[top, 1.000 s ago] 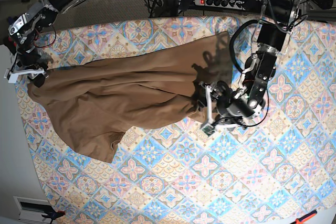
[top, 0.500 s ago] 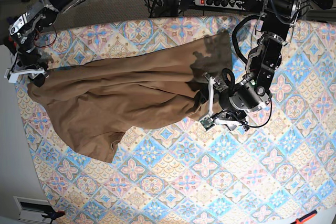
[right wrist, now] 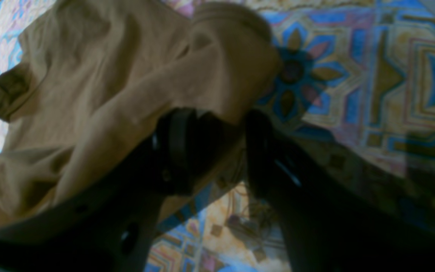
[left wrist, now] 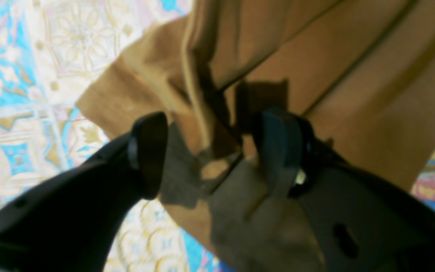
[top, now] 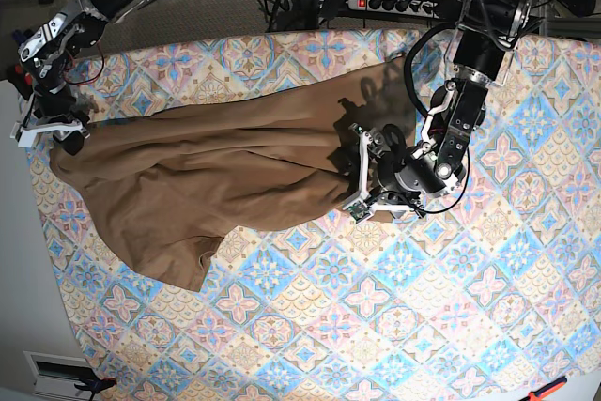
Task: Layout the t-shirt on the table in an organized manner, then fold the t-shirt properly
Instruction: 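Drag the grasped fabric away from the right gripper with the left gripper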
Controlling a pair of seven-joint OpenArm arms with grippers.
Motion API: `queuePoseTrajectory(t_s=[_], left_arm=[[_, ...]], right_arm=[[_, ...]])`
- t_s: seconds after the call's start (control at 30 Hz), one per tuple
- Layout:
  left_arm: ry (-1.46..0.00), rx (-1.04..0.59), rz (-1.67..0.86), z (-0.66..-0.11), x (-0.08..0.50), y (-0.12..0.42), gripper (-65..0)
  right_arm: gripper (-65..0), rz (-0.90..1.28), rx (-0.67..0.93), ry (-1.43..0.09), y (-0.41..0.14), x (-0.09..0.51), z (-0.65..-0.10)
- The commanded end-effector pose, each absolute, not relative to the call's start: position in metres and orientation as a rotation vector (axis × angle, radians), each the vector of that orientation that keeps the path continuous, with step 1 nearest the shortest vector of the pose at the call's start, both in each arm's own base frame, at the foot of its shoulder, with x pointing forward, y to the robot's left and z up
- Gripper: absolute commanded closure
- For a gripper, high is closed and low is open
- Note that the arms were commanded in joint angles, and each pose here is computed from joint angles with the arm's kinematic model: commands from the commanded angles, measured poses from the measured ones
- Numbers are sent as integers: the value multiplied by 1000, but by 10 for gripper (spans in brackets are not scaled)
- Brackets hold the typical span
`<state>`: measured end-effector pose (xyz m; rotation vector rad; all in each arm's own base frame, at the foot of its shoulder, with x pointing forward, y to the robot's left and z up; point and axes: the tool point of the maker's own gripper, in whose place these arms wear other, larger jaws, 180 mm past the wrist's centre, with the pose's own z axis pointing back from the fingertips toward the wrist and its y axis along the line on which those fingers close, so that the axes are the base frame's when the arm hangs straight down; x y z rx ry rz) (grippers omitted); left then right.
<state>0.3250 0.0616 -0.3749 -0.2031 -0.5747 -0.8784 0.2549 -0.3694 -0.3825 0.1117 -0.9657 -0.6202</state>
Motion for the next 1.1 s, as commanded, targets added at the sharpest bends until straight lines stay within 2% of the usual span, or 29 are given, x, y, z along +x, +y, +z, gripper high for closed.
queuePoseTrajectory(t_s=[0.0, 0.1, 0.3, 0.47, 0.7, 0.8, 0.87, 1.07], left_arm=[[-632, -221, -886, -362, 336, 55, -370], [-662, -267, -896, -362, 343, 42, -303], [-700, -300, -846, -358, 369, 33, -1], [-800, -268, -832, -333, 394, 33, 0], [-866, -23, -889, -302, 439, 59, 0], [-848, 36, -878, -307, 464, 66, 0], [-796, 57, -860, -331, 480, 75, 0], [-757, -18, -806, -381, 504, 81, 0]], right_arm=[[-211, -604, 98, -1029, -377, 263, -364], [-211, -604, 98, -1029, -377, 263, -364], [-211, -604, 98, -1029, -377, 263, -364], [-210, -604, 98, -1029, -377, 263, -364], [-210, -604, 98, -1029, -377, 263, -364], [-210, -604, 98, -1029, -377, 263, -364], [-210, -604, 97, -1028, -377, 263, -365], [-210, -604, 92, -1012, -377, 256, -369]])
